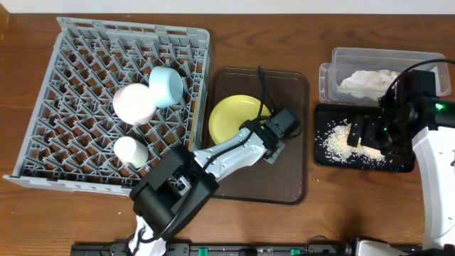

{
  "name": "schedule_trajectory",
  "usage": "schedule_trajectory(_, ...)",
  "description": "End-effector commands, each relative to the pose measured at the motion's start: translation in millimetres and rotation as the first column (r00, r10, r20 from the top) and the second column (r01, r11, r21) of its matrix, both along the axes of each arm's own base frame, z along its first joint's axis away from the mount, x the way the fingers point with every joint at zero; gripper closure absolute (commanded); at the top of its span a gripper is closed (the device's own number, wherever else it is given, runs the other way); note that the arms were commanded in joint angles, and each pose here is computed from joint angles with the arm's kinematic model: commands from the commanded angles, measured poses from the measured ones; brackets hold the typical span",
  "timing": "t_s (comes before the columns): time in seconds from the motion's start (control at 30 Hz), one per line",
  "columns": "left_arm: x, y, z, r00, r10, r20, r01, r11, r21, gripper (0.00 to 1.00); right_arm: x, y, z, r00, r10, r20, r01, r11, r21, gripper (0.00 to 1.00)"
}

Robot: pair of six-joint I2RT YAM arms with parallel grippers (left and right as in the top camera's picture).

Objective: Sort waste into correct bins and load items into the dishwasher
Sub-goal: 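Reach the left gripper to the yellow plate and grip its edge, then lift the yellow plate and stand it upright in the rack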

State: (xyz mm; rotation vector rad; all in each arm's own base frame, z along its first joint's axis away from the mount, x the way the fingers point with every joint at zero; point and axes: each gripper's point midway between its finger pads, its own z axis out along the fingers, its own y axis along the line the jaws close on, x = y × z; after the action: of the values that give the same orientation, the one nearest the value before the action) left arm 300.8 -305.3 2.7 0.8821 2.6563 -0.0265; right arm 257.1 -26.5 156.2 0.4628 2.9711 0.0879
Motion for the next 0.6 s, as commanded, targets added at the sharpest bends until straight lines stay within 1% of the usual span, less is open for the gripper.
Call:
schedule_trajectory(0.0, -10, 19, -28, 0.999, 0.011, -0.048, -0.007, 0.995, 0.096, 0.94, 1, -2, 4, 1.000, -0.015, 0.018, 0.015, 1.000, 0.003, 0.01)
schedule_trajectory(0.17, -16, 9, -25, 0.999, -0.015, -0.043, 0.019, 0.996, 0.091, 0.94, 0, -2, 4, 1.000, -0.015, 0.016, 0.015, 1.000, 0.003, 0.01)
schedule_trajectory(0.27, -19, 0, -10, 0.999, -0.034, -0.030, 0.037, 0.997, 0.074, 0.94, 0, -2, 4, 1.000, -0.015, 0.015, 0.015, 1.000, 0.003, 0.01)
schedule_trajectory(0.4, -16, -5, 28, 0.999, -0.038, 0.012, 0.038, 0.999, 0.013, 0.94, 0, -2, 4, 1.000, -0.015, 0.015, 0.015, 1.000, 0.003, 0.01)
schedule_trajectory(0.57, -12, -13, 93, 0.993, -0.033, 0.110, 0.046, 0.993, -0.113, 0.94, 0, -2, 4, 1.000, -0.015, 0.015, 0.015, 1.000, 0.003, 0.01)
